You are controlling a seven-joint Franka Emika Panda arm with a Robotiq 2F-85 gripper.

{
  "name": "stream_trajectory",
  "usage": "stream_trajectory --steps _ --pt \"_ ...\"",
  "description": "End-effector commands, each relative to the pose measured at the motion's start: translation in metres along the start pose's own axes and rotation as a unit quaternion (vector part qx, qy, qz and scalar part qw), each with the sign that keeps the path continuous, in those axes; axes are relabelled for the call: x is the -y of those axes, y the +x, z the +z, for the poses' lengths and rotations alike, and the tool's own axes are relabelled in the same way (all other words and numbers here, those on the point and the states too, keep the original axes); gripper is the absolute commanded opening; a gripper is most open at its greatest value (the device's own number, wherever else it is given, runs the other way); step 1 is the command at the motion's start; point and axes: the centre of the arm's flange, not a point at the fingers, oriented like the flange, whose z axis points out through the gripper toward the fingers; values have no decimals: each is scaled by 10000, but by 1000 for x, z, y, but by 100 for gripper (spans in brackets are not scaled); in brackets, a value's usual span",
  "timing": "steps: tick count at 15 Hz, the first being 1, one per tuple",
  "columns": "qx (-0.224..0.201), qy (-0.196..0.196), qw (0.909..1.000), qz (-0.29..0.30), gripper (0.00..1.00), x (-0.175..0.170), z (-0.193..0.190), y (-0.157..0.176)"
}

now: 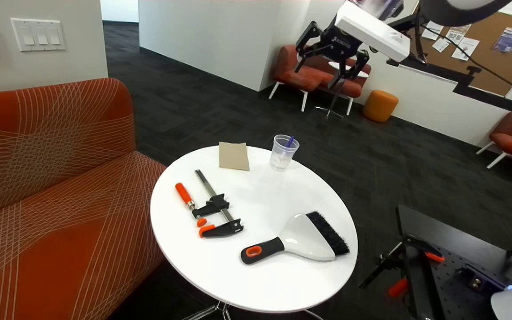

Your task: Take the pen out of the cup and put it in the center of the table

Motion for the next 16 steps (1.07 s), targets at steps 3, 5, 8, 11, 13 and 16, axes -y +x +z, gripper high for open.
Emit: stream_trajectory --steps 3,5,8,11,13,16 --pt "-310 -638 9878 1384 100 26 48 28" --pt "-341 -762 9780 1914 100 27 66 34" --pt "-432 -873 9633 2502 100 26 95 39" --pt "-573 -1006 9502 2895 100 22 123 40" --pt "-669 -1119 9430 3061 100 17 140 39" --pt "-748 -1222 9386 3139 100 8 158 39"
